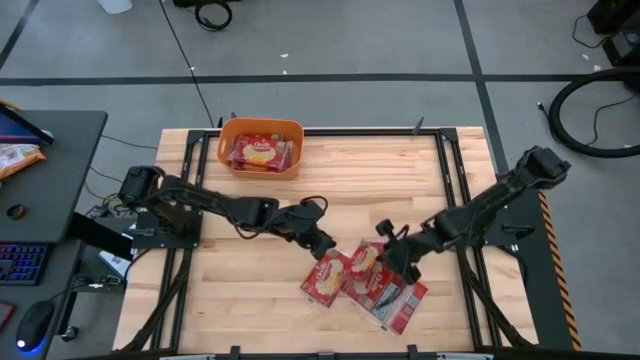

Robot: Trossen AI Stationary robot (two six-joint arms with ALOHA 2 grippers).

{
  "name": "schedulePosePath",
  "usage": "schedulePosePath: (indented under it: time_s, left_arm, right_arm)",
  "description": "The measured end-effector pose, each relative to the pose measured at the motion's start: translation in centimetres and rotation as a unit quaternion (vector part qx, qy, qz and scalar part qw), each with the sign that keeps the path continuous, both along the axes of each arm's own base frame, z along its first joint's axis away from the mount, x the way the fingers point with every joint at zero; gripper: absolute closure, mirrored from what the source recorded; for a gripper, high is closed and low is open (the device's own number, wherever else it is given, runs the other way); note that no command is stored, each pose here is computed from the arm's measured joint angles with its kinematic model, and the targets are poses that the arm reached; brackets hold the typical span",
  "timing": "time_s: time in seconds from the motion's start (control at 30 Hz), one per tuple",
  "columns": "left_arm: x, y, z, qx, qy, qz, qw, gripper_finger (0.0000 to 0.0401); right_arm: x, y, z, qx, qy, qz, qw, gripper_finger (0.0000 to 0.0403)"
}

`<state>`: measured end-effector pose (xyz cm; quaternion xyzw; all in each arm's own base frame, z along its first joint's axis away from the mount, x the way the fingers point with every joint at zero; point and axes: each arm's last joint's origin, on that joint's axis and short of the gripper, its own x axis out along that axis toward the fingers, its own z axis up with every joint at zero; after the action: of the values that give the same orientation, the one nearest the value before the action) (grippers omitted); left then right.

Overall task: Sort popcorn bags into baskets
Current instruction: Put the red popcorn bag into the orange bin

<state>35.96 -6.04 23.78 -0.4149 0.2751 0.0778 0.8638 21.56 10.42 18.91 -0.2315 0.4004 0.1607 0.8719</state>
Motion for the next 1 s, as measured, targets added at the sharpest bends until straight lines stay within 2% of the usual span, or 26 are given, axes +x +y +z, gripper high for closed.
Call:
schedulePosePath:
  time_s: [0.13,0.27,0.47,0.6,0.7,0.77,0.9,1.0]
  left_arm:
    - [0.5,-0.1,1.5,0.035,-0.020,-0.022,0.999,0.0241]
    - [0.6,-0.7,2.3,0.085,-0.024,-0.039,0.995,0.0232]
    - [0.5,-1.1,2.4,0.157,-0.028,-0.053,0.986,0.0181]
    - [0.5,-1.1,2.5,0.219,-0.032,-0.081,0.972,0.0142]
    - [0.5,-1.1,2.5,0.260,-0.035,-0.102,0.960,0.0128]
    - [0.6,-1.0,2.5,0.270,-0.034,-0.099,0.957,0.0128]
    - [0.5,-0.2,3.1,0.274,-0.040,-0.082,0.957,0.0141]
    - [0.6,0.0,3.5,0.291,-0.059,-0.099,0.950,0.0154]
  right_arm:
    - [0.5,-1.5,1.5,0.029,0.003,-0.037,0.999,0.0400]
    - [1.9,-2.9,3.6,0.086,-0.002,-0.081,0.993,0.0400]
    - [3.5,-4.8,6.3,0.176,-0.004,-0.124,0.977,0.0401]
    - [3.6,-5.8,7.3,0.218,0.020,-0.144,0.965,0.0402]
    - [3.5,-6.3,7.5,0.236,0.043,-0.147,0.960,0.0402]
    - [3.3,-6.6,7.3,0.243,0.064,-0.146,0.957,0.0402]
    - [2.5,-7.0,6.7,0.245,0.114,-0.162,0.949,0.0402]
    - [2.3,-7.4,6.5,0.236,0.125,-0.184,0.946,0.0402]
